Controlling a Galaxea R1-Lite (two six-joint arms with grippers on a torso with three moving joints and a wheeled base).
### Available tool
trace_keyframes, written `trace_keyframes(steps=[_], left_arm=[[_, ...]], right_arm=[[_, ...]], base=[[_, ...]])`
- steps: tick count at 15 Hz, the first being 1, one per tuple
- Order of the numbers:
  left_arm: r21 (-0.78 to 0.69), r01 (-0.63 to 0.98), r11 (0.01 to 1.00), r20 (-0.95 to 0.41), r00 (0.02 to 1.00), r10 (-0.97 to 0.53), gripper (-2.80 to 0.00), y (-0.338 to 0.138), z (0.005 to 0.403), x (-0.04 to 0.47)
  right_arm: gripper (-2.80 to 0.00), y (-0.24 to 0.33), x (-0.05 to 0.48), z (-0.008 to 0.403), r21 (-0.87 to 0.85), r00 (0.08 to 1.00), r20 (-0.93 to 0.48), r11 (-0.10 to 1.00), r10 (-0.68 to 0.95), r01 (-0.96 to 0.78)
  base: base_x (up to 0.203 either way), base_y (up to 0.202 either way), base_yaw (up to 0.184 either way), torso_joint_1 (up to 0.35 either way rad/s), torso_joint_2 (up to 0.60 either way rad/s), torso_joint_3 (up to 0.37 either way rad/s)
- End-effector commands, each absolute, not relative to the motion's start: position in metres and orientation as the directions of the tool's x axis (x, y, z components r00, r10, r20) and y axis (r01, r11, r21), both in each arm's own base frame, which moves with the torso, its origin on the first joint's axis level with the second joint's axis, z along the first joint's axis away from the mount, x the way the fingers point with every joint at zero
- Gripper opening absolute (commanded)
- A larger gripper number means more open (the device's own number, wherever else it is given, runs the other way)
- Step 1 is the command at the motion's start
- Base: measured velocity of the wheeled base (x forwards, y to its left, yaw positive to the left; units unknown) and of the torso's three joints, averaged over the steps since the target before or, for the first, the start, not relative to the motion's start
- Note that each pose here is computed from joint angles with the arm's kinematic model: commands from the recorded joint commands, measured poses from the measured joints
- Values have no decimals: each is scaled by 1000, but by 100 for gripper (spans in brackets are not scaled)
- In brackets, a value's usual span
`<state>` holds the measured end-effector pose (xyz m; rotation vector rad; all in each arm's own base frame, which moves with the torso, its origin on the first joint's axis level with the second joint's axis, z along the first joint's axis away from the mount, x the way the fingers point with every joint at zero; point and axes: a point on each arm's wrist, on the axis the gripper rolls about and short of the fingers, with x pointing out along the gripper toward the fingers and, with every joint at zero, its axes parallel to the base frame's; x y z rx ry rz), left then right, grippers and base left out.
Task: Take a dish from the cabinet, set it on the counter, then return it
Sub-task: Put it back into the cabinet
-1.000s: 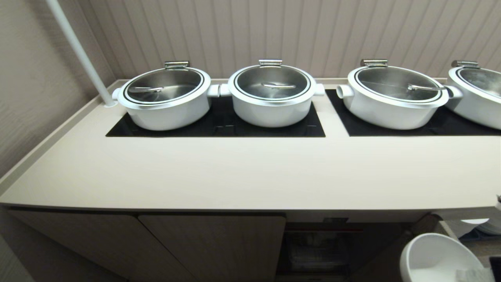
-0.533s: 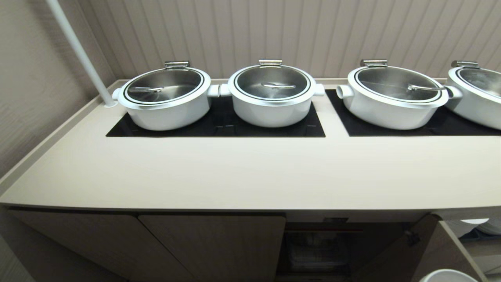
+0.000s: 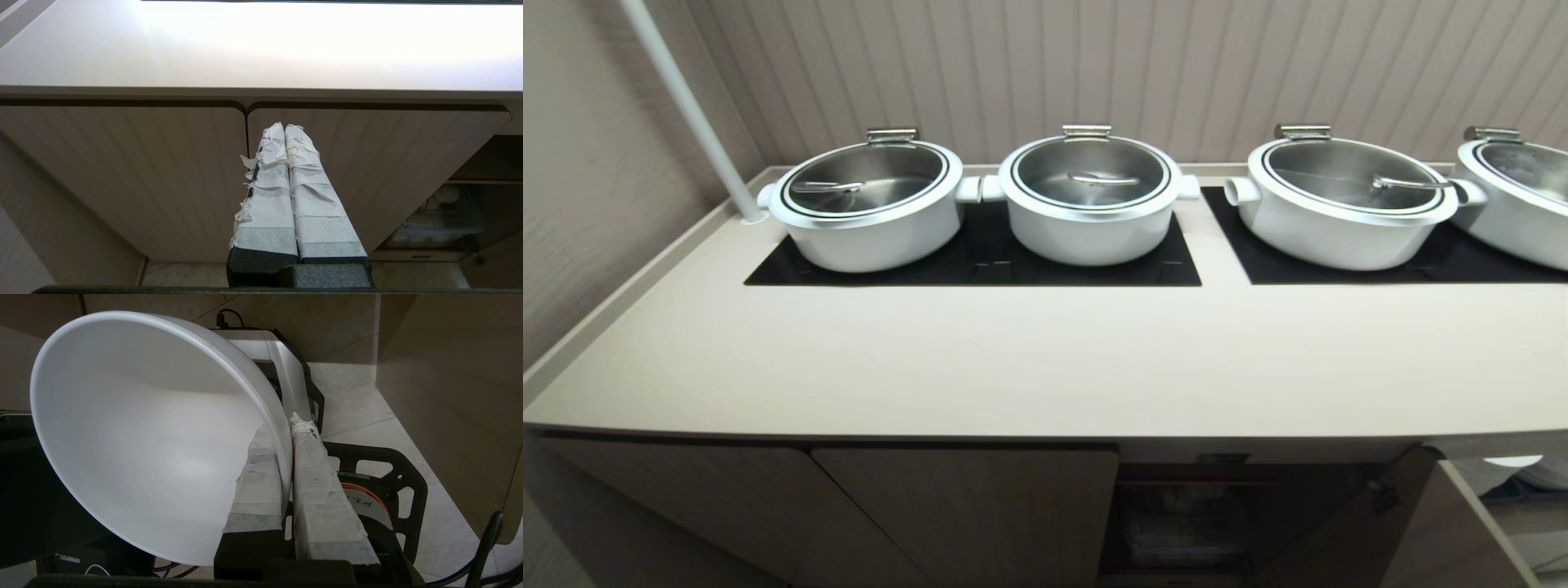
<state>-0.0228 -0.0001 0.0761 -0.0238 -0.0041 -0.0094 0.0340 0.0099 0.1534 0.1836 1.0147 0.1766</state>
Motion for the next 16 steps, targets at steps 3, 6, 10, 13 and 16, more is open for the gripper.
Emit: trace_keyframes(steps=[3,6,10,13,16], left_arm=[[-24,8,1000,6,1000,-8,-280,0,76,-23],[-25,9,1000,5,1000,-9,-280,0,76,-23],[-24,9,1000,6,1000,-9,-280,0,76,-23],[-24,9,1000,6,1000,-9,-280,0,76,-23],[-25,9,1000,5,1000,-9,-280,0,76,-23]], right_arm=[[-280,9,31,157,239,538,-809,969,237,-67],[-280,9,27,157,239,532,-813,969,236,-65],[-280,8,26,160,242,522,-819,968,239,-64],[-280,10,29,164,243,535,-806,966,254,-92],[-280,10,32,165,244,538,-804,966,254,-91]], base=[[0,0,0,0,0,0],[0,0,0,0,0,0],[0,0,0,0,0,0],[0,0,0,0,0,0],[0,0,0,0,0,0]])
